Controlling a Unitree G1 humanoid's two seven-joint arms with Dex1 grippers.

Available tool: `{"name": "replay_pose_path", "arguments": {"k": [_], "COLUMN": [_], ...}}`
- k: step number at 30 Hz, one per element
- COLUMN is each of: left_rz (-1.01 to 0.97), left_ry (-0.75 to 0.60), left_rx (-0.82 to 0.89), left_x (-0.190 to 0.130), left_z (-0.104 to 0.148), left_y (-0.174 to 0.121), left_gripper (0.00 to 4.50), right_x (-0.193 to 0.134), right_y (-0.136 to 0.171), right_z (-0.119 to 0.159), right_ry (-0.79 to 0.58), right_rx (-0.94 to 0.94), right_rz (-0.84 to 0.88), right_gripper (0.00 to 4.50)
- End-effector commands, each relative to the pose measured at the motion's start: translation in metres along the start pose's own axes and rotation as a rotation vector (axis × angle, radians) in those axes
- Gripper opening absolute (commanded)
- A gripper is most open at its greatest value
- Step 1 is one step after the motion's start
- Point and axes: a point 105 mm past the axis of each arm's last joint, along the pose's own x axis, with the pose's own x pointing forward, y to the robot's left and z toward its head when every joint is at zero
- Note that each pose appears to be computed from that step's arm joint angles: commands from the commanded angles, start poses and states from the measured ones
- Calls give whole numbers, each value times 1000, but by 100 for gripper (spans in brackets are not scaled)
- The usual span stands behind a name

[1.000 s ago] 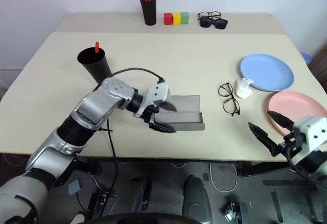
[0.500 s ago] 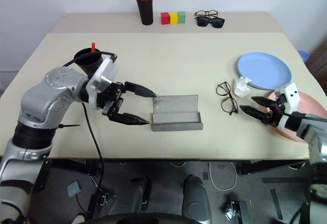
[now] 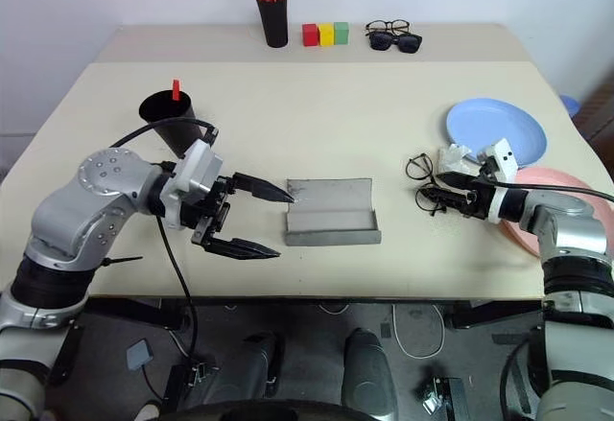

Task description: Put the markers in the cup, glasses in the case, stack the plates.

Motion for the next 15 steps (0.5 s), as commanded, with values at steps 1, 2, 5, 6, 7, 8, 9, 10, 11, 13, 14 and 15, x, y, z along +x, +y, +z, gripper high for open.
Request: {"name": "replay_pose_path", "arguments": {"k": [1, 2, 5, 6, 7, 8, 9, 10, 11, 13, 14, 15], "left_rz": [11, 15, 29, 31, 33, 35, 38, 40, 42, 49, 53, 55], "left_ry": [10, 9, 11, 10, 10, 9, 6, 5, 4, 4, 4, 2], "left_rx": [56, 56, 58, 58, 57, 56, 53, 52, 50, 49, 49, 45], "left_x": [1, 1, 0, 0, 1, 1, 2, 2, 2, 3, 2, 2], "left_z": [6, 6, 6, 6, 6, 6, 6, 6, 6, 5, 5, 5], "left_y": [-2, -2, -1, -1, -1, -2, -2, -2, -2, -1, -1, -2], "left_gripper": [395, 395, 395, 395, 395, 395, 395, 395, 395, 395, 395, 395], "right_x": [3, 4, 5, 5, 5, 5, 6, 6, 7, 9, 10, 11], "right_y": [-1, -1, -3, -3, -3, -3, -4, -4, -4, -4, -4, -4], "right_z": [9, 9, 9, 8, 8, 7, 7, 7, 7, 7, 7, 8], "right_ry": [-12, -9, 0, 2, 7, 11, 14, 15, 16, 17, 17, 16], "right_rx": [-13, -11, -9, -9, -8, -7, -6, -5, -4, -3, -4, -3], "right_rz": [15, 17, 20, 21, 22, 24, 26, 27, 28, 29, 30, 32], "right_gripper": [343, 343, 343, 343, 343, 343, 343, 343, 343, 343, 343, 343]}}
